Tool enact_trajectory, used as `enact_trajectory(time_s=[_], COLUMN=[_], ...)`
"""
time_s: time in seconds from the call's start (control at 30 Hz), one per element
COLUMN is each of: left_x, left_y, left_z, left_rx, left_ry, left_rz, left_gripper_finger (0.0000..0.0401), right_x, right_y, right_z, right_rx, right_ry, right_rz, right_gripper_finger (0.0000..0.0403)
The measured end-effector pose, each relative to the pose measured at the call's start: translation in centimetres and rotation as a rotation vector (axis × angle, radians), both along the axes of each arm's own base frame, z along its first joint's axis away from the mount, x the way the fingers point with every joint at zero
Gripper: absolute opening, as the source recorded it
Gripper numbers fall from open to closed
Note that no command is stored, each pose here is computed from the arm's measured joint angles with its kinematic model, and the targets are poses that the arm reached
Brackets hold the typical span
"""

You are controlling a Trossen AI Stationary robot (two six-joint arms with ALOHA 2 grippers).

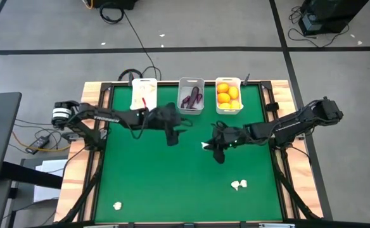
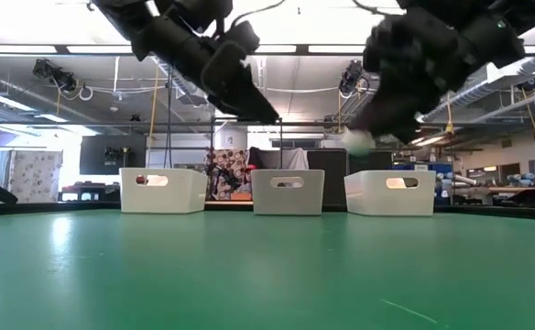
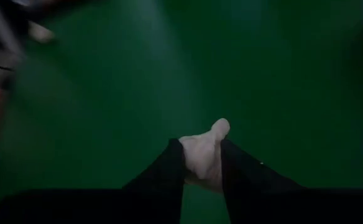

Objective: Sort produce into baskets
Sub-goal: Put the garlic into the left white bin

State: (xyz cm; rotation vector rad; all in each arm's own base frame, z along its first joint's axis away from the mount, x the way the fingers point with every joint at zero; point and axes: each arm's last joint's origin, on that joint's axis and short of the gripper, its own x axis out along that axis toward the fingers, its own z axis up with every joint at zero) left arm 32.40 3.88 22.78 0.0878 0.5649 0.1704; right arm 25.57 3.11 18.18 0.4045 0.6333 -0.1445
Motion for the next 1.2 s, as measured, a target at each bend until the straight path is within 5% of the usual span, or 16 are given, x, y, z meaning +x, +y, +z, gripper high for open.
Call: enact_trajectory(time_s=[0.43,0.63,1.2], left_x=[0.5,0.9,2.0], left_y=[-5.2,-5.9,-6.1], left_z=[0.1,0.9,-0.7], left_rx=[0.281,0.297,0.325], left_ry=[-0.161,-0.268,-0.254], left_rz=[-0.288,-0.307,-0.311], left_gripper_finger=[0.0239,0.0238,0.0163], right_x=[1.4,1.6,1.8], right_y=[0.0,-0.2,-1.4], right_z=[2.7,3.0,3.4], right_rx=[0.070,0.038,0.015], right_ry=[-0.316,-0.353,-0.402], right_rz=[0.249,0.262,0.248], right_gripper_finger=[0.0094,0.0094,0.0095])
